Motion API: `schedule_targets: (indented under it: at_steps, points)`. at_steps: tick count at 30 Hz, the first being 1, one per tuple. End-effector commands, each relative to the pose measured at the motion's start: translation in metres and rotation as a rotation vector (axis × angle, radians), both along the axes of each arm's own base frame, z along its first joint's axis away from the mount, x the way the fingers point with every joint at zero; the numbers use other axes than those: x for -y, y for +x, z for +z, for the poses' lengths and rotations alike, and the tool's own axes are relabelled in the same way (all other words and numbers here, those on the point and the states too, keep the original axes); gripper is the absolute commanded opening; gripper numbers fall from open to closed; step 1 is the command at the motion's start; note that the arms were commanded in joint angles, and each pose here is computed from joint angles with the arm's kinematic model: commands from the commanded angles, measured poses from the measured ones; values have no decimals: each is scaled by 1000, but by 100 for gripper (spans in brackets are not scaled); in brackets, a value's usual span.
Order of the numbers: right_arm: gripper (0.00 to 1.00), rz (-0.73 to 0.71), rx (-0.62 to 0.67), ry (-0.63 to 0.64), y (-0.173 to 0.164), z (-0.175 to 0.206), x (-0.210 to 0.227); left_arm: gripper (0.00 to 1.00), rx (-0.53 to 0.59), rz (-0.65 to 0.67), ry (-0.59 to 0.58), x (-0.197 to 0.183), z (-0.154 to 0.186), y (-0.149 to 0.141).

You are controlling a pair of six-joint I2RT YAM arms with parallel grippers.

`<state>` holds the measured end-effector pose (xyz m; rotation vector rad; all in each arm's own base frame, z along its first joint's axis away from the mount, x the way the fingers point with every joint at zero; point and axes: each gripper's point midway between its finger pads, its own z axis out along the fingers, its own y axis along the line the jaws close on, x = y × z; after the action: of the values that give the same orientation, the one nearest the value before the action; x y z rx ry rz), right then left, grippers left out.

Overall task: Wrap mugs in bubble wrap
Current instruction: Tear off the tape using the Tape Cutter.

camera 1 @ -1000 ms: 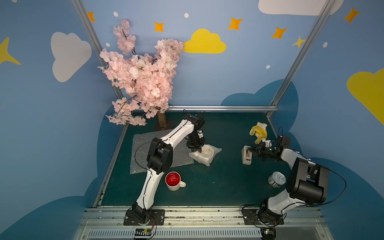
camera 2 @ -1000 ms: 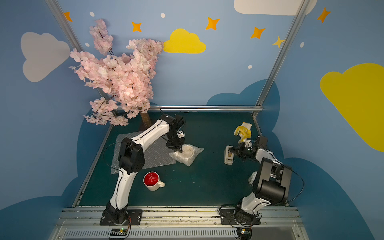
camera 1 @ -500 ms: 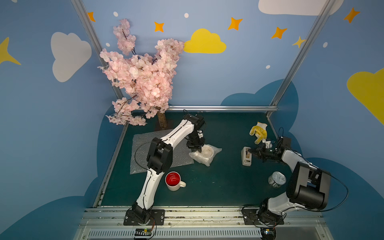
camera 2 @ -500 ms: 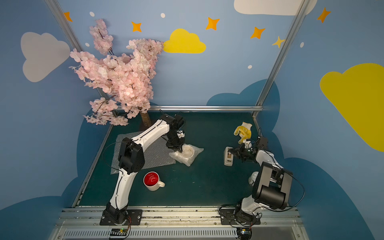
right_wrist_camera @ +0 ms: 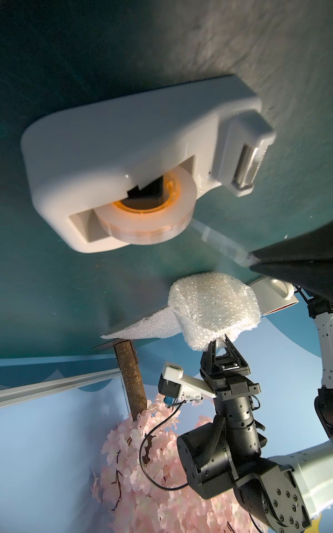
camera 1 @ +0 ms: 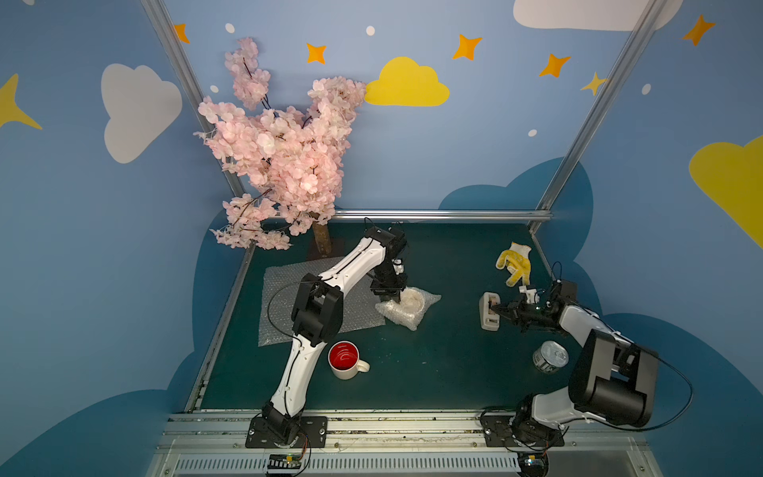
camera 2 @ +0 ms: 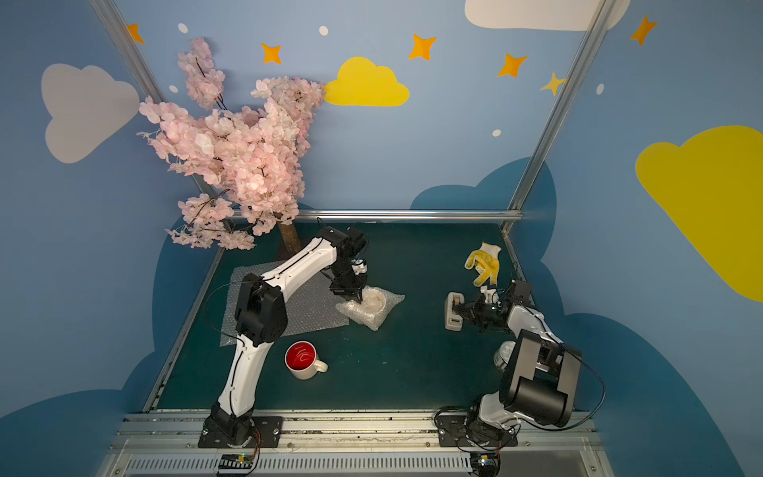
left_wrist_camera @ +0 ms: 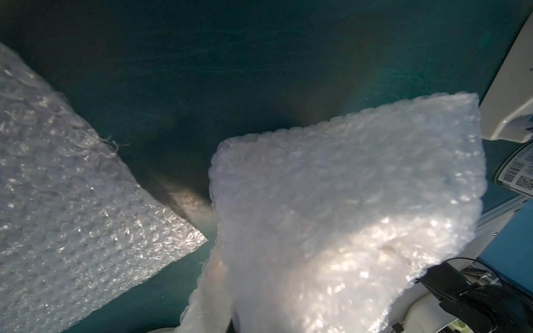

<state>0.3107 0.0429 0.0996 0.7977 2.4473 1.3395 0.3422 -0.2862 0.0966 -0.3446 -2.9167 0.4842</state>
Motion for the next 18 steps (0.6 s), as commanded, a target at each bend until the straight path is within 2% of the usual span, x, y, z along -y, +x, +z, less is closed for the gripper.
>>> schedule_targets:
  at_steps: [1,11,14,18]
  points:
    - [0,-4,32,15,15,13,4,3,-14,-13,-45,9,5,-6]
    - [0,-20,82,23,56,36,15,3,-17,-7,-58,13,4,-5]
    - [0,-8,79,12,54,36,14,3,-19,-13,-54,13,4,-6]
    - [0,13,42,8,35,24,7,3,-18,-12,-52,12,4,-5]
